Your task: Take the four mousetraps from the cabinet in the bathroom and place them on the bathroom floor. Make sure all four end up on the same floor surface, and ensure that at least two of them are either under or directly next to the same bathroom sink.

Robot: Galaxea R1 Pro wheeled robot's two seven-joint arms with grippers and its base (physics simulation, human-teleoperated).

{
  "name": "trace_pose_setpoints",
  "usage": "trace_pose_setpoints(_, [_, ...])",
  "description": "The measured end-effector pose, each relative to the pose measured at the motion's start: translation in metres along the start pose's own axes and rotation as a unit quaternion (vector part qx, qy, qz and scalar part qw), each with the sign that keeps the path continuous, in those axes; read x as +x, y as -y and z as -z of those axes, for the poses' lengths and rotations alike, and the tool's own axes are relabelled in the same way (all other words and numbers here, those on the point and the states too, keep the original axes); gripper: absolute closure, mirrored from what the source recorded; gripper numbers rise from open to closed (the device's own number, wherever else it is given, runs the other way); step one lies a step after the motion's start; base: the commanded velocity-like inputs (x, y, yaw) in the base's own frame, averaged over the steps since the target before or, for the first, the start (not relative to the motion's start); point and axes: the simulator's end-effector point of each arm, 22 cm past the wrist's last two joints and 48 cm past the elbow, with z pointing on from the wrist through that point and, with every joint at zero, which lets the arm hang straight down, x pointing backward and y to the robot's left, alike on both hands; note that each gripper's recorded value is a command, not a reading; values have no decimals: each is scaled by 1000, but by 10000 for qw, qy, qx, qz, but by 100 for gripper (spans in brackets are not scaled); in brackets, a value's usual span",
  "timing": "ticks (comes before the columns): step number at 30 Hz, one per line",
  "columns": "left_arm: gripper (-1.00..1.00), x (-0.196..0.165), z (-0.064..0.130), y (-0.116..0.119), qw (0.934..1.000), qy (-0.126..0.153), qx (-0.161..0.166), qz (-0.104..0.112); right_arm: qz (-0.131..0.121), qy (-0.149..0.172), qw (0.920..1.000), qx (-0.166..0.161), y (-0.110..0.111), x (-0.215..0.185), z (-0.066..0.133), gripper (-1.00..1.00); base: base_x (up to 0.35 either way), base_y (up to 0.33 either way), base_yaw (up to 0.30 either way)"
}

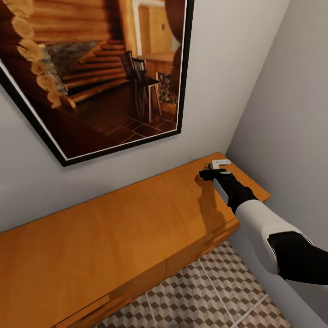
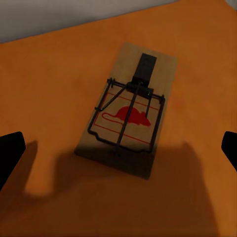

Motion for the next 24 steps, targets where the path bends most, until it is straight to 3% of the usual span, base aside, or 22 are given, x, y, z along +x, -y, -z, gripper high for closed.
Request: trace_pose_setpoints(24, [100, 0, 0, 2, 10000, 2, 10, -2, 0, 1, 10000, -9, -1, 0, 0, -100, 43, -9, 0])
